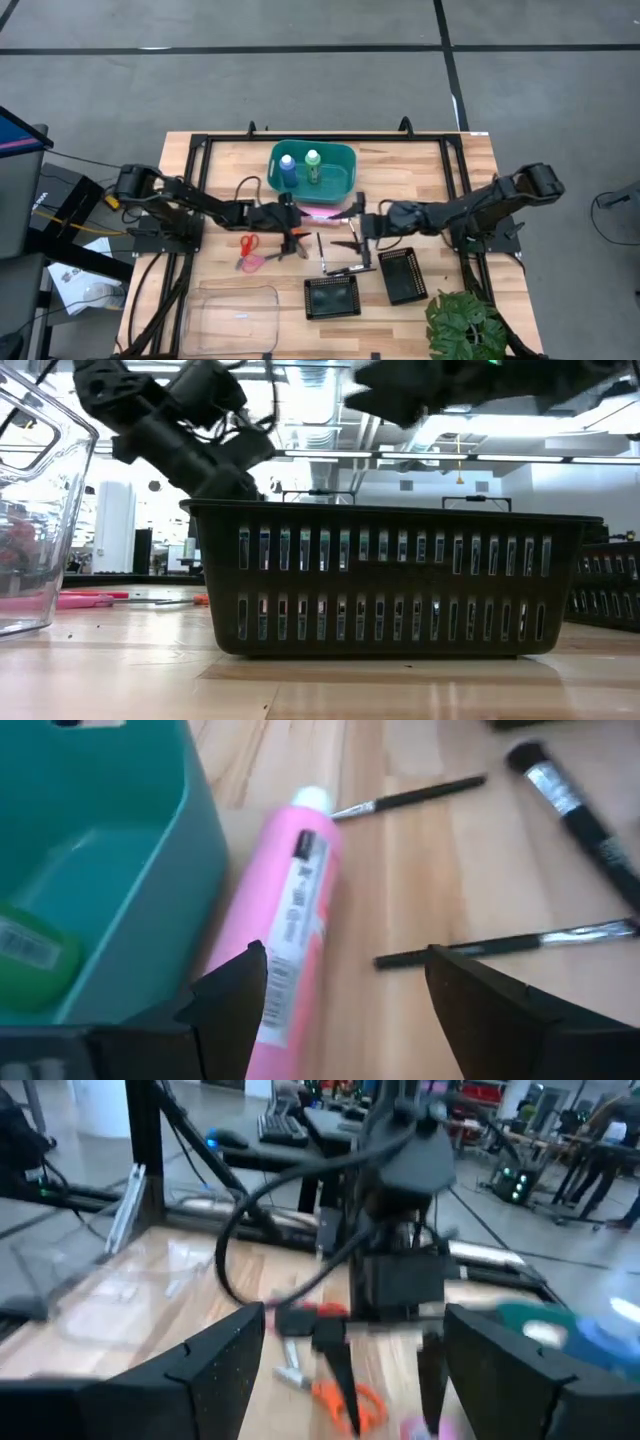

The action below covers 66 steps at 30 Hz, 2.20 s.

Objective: Pick & Place Paint Supplies

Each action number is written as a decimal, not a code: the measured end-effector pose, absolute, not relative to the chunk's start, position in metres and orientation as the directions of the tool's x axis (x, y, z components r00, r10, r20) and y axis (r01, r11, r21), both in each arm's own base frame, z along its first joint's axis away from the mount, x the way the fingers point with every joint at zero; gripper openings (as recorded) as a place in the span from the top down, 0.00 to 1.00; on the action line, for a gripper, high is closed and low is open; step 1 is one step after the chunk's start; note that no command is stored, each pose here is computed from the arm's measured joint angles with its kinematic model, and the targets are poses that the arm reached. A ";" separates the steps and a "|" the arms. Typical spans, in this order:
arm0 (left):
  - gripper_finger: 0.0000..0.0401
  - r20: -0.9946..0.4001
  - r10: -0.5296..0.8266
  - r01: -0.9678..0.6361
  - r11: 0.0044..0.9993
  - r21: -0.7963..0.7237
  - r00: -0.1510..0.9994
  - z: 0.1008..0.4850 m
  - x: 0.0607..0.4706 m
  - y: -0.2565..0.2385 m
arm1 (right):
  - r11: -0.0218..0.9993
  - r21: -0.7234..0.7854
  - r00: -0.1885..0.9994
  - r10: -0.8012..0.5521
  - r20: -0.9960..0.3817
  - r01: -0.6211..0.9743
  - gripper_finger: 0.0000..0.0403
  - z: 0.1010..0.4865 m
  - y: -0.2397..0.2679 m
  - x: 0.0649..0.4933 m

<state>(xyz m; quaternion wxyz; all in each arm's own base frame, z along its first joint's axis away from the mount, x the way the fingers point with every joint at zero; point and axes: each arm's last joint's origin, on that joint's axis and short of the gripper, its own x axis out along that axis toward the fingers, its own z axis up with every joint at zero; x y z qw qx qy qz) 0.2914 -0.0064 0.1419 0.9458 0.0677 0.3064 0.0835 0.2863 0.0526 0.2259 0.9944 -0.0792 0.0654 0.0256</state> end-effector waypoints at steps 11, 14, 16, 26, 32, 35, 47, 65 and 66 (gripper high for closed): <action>0.33 -0.666 0.316 -0.070 0.926 0.370 0.676 0.131 0.331 -0.002 | 0.990 -0.138 0.985 0.011 -0.172 -0.035 0.29 0.209 0.056 0.264; 0.33 -0.682 0.334 -0.072 0.921 0.382 0.651 0.127 0.335 0.001 | 0.989 -0.144 0.983 0.014 -0.181 -0.041 0.29 0.208 0.059 0.262; 0.33 -0.700 0.330 -0.053 0.921 0.387 0.633 0.122 0.337 0.002 | 0.988 -0.148 0.982 0.009 -0.187 -0.037 0.29 0.207 0.061 0.261; 0.34 -0.746 0.308 -0.044 0.935 0.352 0.590 0.126 0.336 0.003 | 0.987 -0.157 0.979 -0.001 -0.202 -0.031 0.29 0.206 0.064 0.260; 0.47 -0.755 0.270 -0.037 0.950 0.310 0.598 0.126 0.337 0.001 | 0.988 -0.153 0.979 -0.001 -0.206 -0.031 0.29 0.205 0.064 0.260; 0.56 -0.754 0.268 -0.057 0.954 0.293 0.600 0.127 0.337 0.001 | 0.989 -0.148 0.978 -0.001 -0.208 -0.030 0.29 0.205 0.064 0.260; 0.61 -0.745 0.237 -0.103 0.970 0.221 0.624 0.132 0.336 -0.010 | 0.990 -0.138 0.980 0.001 -0.199 -0.029 0.29 0.206 0.064 0.260; 0.62 -0.106 0.214 -0.211 0.977 0.036 0.971 0.200 0.239 -0.001 | 0.983 -0.160 0.975 0.123 0.186 -0.094 0.29 0.243 0.039 0.266; 0.62 -0.078 0.202 -0.200 0.979 0.026 0.976 0.199 0.233 -0.001 | 0.985 -0.149 0.973 0.113 0.199 -0.084 0.29 0.244 0.032 0.267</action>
